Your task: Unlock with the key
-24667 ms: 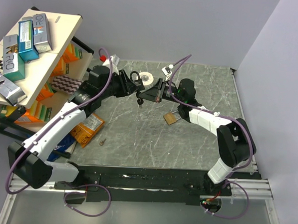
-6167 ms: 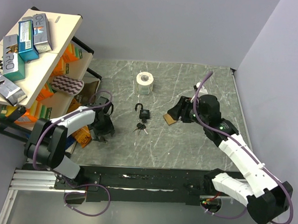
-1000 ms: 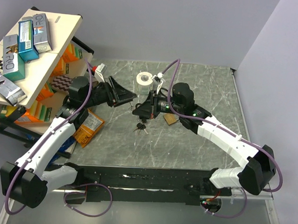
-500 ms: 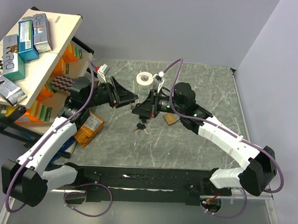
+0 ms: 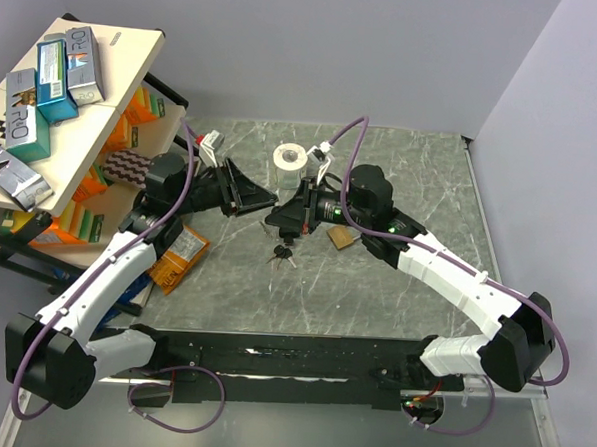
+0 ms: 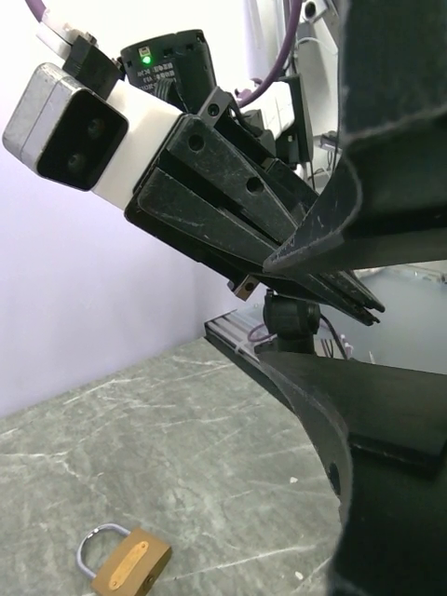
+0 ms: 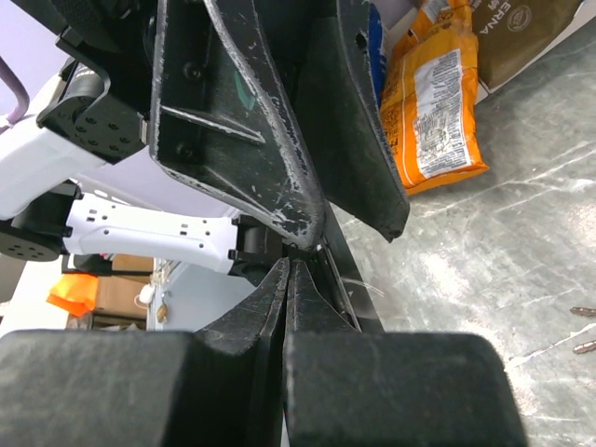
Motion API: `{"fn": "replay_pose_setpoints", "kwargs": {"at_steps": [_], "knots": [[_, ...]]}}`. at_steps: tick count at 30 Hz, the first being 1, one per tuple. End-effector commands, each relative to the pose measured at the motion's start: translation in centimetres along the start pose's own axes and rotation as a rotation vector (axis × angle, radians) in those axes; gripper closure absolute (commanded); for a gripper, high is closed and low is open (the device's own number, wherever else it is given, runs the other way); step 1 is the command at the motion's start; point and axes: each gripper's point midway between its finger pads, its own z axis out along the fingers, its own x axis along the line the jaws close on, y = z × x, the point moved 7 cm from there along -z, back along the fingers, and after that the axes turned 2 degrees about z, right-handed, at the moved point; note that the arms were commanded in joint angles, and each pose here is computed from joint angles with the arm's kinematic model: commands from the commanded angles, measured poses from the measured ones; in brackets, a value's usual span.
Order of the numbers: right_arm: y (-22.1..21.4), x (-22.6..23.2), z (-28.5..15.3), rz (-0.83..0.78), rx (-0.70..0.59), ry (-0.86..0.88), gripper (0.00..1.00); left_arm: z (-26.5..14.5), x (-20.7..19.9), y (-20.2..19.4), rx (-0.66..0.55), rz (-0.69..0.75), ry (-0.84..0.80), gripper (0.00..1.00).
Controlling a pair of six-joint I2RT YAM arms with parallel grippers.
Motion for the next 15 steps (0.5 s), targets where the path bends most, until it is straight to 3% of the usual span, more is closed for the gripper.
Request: {"fn": "replay_pose_setpoints", "kwargs": {"at_steps": [1,6,9,10,12,15], "knots": [[1.6,1.5,-1.1,-0.057,-0.084,0.032,1.00,-0.1,-1.3,0.3,0.001,0.043,-0.041,0.58],[1.3,0.6,-1.2,-0.047,-0.093,-0.015,1.00,-0.2,-0.7,0.4,-0.023,0.030,0.019,0.57],[0.5,-1.0,-1.3,-0.060,-0.073,-0.096,1.00,-0.4,0.6,0.7,-0.072,0.004,0.154,0.47],[0.1,-1.5,-1.3,-0.059,-0.058,-0.124,1.00,-0.5,1.2,1.0,-0.109,0.003,0.213,0.36],[-1.3,-3.1,-1.6,-0.084,0.002,-0.204,1.00,-1.1,2.1,1.2,-0.112,0.011,0.295,0.29],[-3.9,-5.2,-1.8,-0.125,0.106,-0.333,0.94,-2.0,3.2,1.6,-0.153,0.011,0.387,0.06]]}}
